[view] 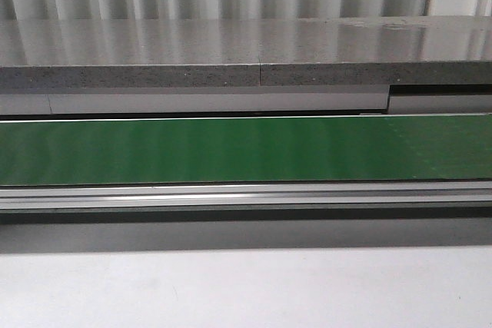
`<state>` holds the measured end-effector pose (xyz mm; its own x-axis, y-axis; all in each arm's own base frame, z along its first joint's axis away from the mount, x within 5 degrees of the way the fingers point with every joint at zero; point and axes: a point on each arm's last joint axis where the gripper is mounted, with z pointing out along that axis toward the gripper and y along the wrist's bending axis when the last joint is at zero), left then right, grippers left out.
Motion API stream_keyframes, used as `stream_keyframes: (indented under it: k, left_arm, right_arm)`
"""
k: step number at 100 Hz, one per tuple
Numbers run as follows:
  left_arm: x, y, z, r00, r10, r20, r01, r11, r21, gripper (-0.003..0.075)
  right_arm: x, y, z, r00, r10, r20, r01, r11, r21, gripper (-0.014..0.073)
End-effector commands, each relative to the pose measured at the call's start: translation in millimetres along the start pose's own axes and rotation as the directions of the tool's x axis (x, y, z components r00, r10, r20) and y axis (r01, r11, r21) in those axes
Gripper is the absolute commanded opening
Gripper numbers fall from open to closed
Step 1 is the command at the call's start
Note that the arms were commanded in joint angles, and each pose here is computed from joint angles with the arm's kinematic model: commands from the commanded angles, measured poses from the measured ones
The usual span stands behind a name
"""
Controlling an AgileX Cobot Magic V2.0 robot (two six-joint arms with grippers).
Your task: Move button from right to left
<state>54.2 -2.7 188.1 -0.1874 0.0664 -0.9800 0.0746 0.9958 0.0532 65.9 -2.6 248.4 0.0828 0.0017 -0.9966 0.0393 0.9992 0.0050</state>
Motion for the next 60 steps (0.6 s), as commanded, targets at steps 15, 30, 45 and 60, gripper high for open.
stream_keyframes:
  k: [15,30,45,60]
  left_arm:
    - [1.2,-0.5,1.5,0.999,-0.012,0.051,0.012,1.000,0.002,-0.0020]
    - [1.0,-0.5,1.5,0.999,-0.012,0.053,0.012,1.000,0.002,-0.0020]
    - [1.0,-0.5,1.5,0.999,-0.012,0.053,0.012,1.000,0.002,-0.0020]
    - [1.0,-0.5,1.5,0.999,-0.012,0.053,0.012,1.000,0.002,-0.0020]
  right_arm:
    - [31.4,-4.6,-9.4,0.996,0.060,0.072,-0.065,0.995,0.071,-0.0065]
    - [36.8,-4.5,-14.6,0.998,0.062,0.022,-0.064,0.995,0.077,-0.0065]
    - [37.5,-4.5,-14.8,0.999,0.048,0.015,-0.049,0.996,0.078,-0.0065]
    - [37.6,-4.5,-14.8,0.999,0.048,0.014,-0.049,0.996,0.078,-0.0065]
